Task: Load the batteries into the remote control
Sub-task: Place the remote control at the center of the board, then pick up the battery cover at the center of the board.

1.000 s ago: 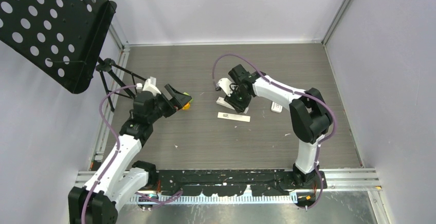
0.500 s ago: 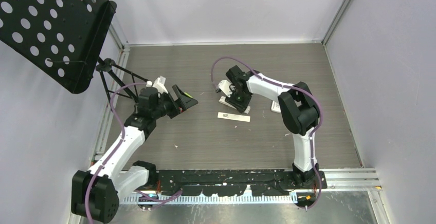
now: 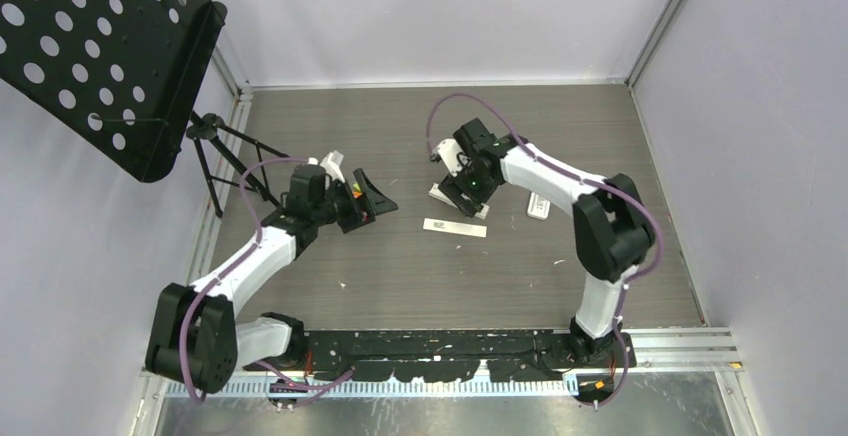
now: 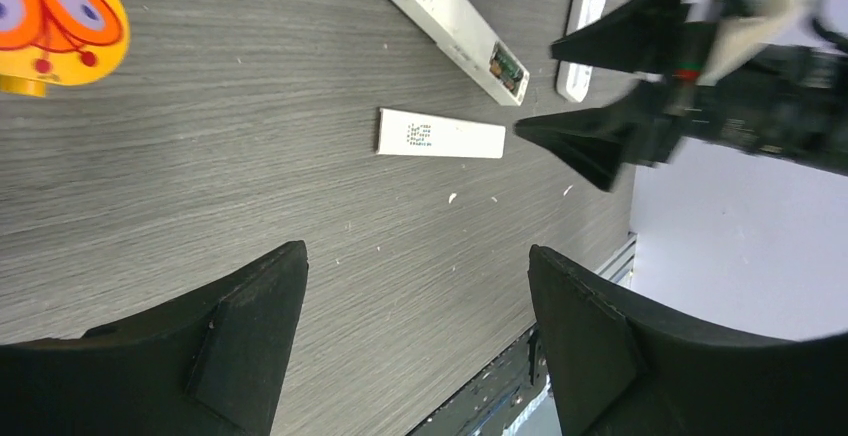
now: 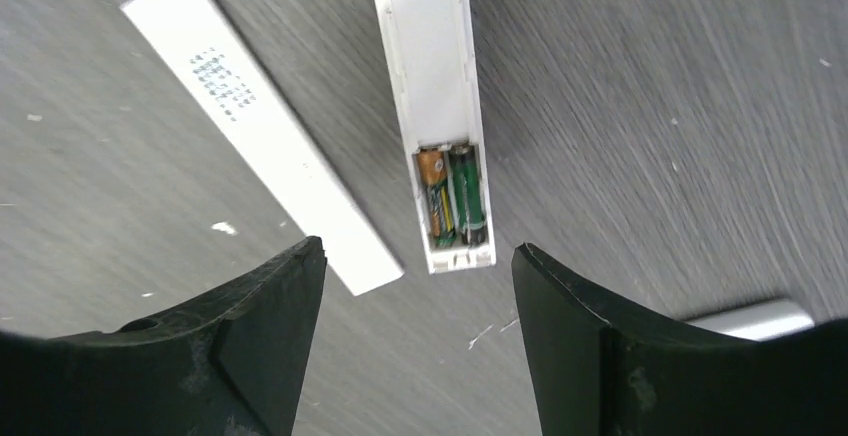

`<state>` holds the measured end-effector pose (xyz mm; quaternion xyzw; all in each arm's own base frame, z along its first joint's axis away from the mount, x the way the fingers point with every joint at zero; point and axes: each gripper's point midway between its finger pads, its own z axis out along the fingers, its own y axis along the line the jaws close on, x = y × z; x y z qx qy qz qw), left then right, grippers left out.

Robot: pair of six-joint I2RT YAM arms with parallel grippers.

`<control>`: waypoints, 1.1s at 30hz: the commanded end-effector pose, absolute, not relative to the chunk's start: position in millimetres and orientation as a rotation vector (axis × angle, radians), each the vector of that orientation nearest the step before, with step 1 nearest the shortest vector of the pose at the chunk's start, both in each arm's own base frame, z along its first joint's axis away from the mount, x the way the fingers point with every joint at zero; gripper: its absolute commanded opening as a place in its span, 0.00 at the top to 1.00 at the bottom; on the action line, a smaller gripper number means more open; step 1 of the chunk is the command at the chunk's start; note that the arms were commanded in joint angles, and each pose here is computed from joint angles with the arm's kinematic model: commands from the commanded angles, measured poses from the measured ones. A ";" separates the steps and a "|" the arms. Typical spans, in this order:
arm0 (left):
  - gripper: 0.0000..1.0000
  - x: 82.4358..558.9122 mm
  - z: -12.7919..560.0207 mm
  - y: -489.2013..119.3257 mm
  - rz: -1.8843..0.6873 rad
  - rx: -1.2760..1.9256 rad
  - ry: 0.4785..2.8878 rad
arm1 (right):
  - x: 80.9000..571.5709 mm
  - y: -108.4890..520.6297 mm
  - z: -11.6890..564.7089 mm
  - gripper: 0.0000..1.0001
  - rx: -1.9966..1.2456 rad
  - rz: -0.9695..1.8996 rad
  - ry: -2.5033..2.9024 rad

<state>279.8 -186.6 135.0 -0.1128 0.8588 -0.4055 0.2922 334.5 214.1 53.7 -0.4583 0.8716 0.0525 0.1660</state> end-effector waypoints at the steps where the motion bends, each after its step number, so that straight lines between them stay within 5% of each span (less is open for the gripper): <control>1: 0.18 294.1 138.6 -205.9 -1.072 -0.213 2.244 | 339.5 226.4 103.7 0.26 -0.919 0.233 2.431; 7: 0.25 295.7 105.3 -236.8 -1.040 -0.151 2.297 | 335.2 207.5 101.6 0.43 -0.145 0.268 2.492; 13: 0.32 306.7 79.6 -252.3 -0.977 -0.108 2.340 | 309.0 197.8 75.9 0.45 0.320 0.404 2.455; 25: 0.52 323.9 40.3 -256.6 -0.901 -0.246 2.416 | 302.0 188.8 47.7 0.46 0.535 0.403 2.437; 33: 0.59 321.2 29.9 -274.9 -1.001 -0.240 2.480 | 298.9 194.8 33.8 0.55 0.538 0.415 2.500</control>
